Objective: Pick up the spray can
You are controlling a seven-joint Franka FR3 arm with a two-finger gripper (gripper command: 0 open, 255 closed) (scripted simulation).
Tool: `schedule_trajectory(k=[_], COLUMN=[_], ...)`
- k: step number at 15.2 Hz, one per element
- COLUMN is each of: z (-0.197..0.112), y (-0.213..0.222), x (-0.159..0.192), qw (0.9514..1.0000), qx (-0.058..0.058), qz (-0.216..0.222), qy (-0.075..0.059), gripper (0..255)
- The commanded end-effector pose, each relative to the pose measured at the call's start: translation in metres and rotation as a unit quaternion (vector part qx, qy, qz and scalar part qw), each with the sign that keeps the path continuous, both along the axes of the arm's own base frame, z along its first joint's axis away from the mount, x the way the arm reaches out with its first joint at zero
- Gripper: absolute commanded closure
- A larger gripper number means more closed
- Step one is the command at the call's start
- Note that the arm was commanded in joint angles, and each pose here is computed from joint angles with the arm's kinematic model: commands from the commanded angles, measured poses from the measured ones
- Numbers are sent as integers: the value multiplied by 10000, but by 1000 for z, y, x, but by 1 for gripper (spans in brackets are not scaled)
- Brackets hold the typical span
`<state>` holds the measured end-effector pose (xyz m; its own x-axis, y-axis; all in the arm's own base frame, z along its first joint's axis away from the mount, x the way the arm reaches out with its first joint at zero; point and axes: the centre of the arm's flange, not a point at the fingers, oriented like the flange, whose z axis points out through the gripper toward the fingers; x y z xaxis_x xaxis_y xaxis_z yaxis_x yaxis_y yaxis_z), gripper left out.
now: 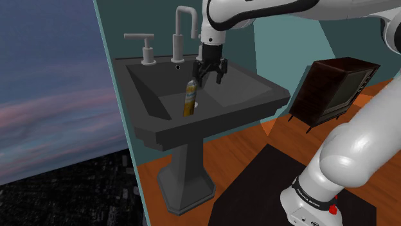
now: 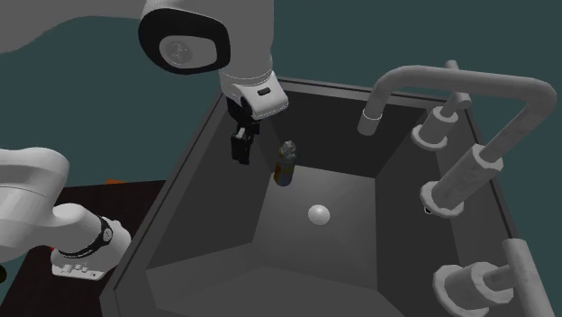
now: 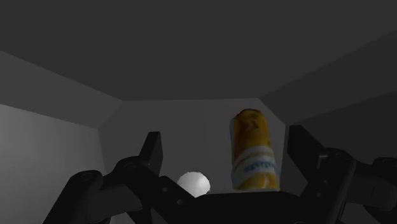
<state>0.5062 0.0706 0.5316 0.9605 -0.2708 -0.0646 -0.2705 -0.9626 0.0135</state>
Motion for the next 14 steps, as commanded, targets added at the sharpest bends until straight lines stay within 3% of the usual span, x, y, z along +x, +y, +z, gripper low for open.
schedule_trajectory(k=[1,6,14], z=[1,-4,-44], y=[5,11,11], x=[28,91,91], qw=[9999,9994,9994], qx=[7,18,18], qz=[-104,-343,-343], qy=[-12,-34,-34], gripper=[0,0,0])
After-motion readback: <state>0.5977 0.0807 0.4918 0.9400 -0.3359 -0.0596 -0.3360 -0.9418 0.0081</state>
